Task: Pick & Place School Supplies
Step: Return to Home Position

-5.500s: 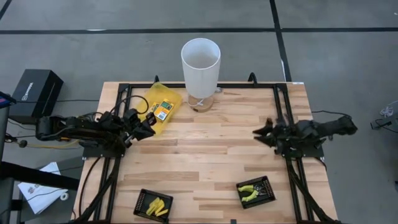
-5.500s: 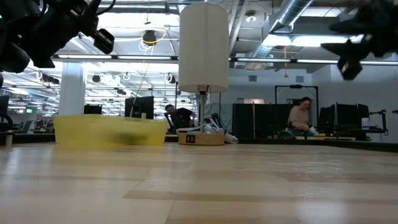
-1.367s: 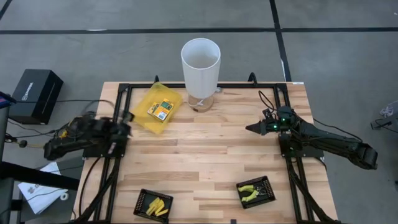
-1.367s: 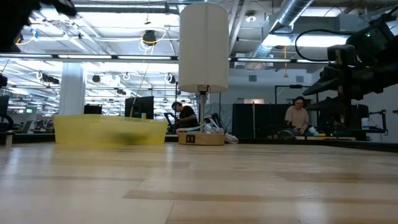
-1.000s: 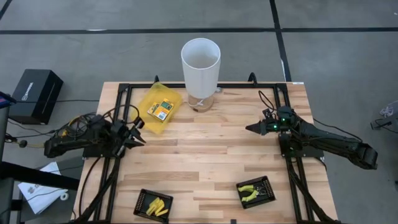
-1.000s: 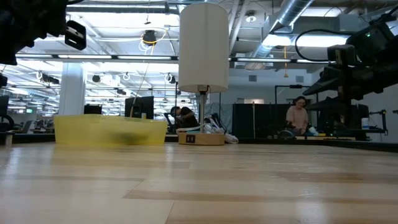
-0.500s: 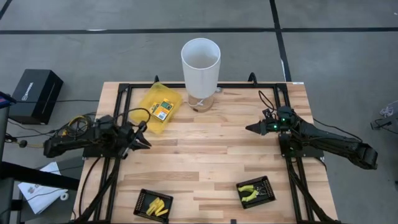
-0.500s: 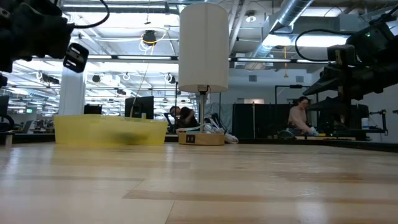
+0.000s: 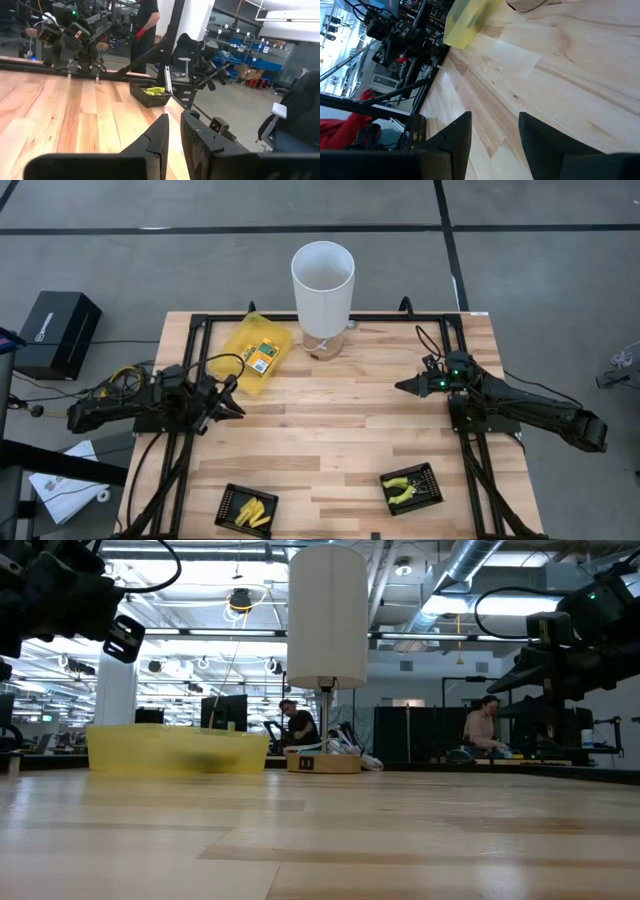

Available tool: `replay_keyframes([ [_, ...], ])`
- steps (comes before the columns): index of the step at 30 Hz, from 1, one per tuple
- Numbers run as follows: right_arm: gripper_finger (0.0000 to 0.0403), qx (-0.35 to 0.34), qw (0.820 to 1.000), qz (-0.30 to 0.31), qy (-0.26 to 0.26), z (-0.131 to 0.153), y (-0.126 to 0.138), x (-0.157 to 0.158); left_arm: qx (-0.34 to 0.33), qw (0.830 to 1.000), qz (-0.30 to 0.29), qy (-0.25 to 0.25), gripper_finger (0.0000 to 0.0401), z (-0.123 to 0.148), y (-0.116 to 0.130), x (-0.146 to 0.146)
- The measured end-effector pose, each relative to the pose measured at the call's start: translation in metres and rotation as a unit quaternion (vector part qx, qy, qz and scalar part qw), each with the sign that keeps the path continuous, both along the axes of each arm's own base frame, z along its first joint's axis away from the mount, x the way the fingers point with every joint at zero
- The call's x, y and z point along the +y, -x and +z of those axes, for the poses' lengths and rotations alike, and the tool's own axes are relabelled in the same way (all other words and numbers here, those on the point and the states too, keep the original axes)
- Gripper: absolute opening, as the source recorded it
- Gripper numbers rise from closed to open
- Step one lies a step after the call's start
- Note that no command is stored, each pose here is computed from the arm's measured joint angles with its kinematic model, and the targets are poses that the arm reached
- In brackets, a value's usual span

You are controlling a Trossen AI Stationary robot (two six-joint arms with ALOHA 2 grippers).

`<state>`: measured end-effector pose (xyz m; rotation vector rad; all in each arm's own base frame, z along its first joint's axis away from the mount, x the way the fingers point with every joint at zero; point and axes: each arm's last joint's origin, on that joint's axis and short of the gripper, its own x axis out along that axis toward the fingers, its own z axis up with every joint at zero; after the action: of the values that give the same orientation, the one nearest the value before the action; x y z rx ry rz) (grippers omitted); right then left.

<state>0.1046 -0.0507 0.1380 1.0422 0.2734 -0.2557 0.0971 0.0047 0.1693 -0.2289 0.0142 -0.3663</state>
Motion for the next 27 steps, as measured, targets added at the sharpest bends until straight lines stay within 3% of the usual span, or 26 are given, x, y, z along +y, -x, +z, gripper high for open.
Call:
replay_keyframes([
  [27, 0.0154, 0.000, 1.000, 0.000, 0.000, 0.0000, 0.0000, 0.0000, -0.008, 1.000, 0.000, -0.002, 0.0044, 0.0010, 0.0000, 0.0000],
])
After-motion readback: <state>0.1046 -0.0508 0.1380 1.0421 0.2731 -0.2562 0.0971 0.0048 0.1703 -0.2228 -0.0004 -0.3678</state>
